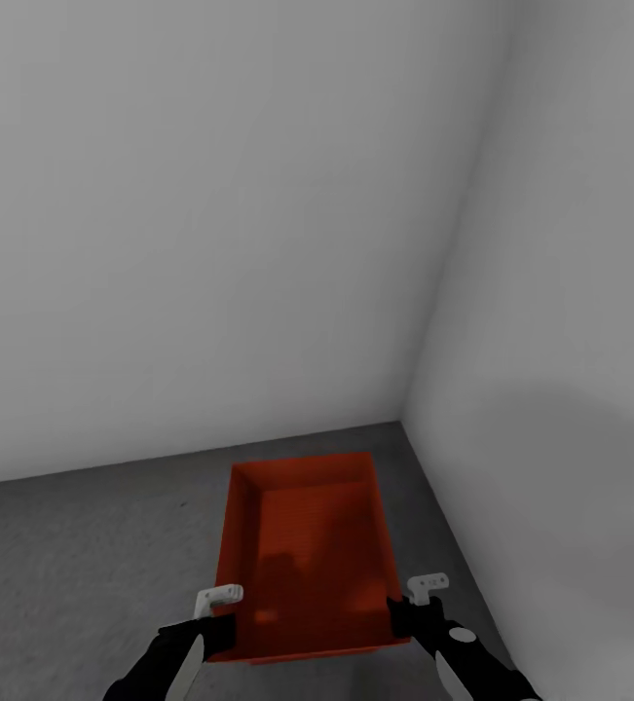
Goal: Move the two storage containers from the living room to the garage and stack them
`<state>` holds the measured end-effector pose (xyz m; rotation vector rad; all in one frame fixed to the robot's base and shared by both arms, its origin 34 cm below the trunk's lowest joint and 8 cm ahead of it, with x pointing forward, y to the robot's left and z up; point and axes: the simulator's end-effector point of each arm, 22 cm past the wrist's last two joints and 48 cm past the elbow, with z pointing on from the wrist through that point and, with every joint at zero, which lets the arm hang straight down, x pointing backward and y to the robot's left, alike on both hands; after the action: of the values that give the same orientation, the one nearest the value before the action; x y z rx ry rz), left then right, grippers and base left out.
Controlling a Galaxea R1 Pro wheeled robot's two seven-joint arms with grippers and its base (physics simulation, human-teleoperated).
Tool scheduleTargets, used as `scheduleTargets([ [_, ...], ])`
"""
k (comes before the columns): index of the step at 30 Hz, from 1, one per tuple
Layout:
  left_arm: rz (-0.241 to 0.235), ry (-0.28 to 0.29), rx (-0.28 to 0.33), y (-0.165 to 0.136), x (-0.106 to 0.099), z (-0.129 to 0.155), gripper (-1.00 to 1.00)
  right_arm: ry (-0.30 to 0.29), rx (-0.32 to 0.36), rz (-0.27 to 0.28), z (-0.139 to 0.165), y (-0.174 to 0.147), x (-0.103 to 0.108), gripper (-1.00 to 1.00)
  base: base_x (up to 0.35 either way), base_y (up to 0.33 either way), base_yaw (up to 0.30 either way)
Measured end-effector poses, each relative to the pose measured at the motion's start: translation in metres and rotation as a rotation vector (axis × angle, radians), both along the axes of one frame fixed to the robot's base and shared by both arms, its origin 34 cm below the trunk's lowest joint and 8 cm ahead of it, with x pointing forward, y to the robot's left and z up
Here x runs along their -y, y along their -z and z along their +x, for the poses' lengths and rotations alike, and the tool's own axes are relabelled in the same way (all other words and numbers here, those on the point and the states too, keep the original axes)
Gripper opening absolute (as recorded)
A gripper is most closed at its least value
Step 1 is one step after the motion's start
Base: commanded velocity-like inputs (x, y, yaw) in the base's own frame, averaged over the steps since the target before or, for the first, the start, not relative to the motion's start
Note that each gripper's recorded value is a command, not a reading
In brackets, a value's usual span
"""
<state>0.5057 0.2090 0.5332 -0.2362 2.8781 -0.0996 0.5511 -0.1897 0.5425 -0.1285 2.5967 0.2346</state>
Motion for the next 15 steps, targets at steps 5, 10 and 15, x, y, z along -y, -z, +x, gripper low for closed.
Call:
scheduleTargets([
  [5,0.000,0.000,0.000,0.0000,0.0000,0.0000,-1.00,0.000,0.000,0.000,0.0001,0.0000,0.0000,-1.00,0.000,0.000,-0.079],
  [10,0.000,0.000,0.000,0.0000,-0.0002,-0.0001,-1.00,0.000,0.000,0.000,0.0001,0.0000,-0.0002,-1.00,0.000,0.000,-0.011],
  [15,0.000,0.000,0.000,0.0003,-0.0001,-0.0003,-1.00,0.000,0.000,0.000,-0.0002,0.0001,-0.0001,-1.00,0.000,0.000,-0.001],
])
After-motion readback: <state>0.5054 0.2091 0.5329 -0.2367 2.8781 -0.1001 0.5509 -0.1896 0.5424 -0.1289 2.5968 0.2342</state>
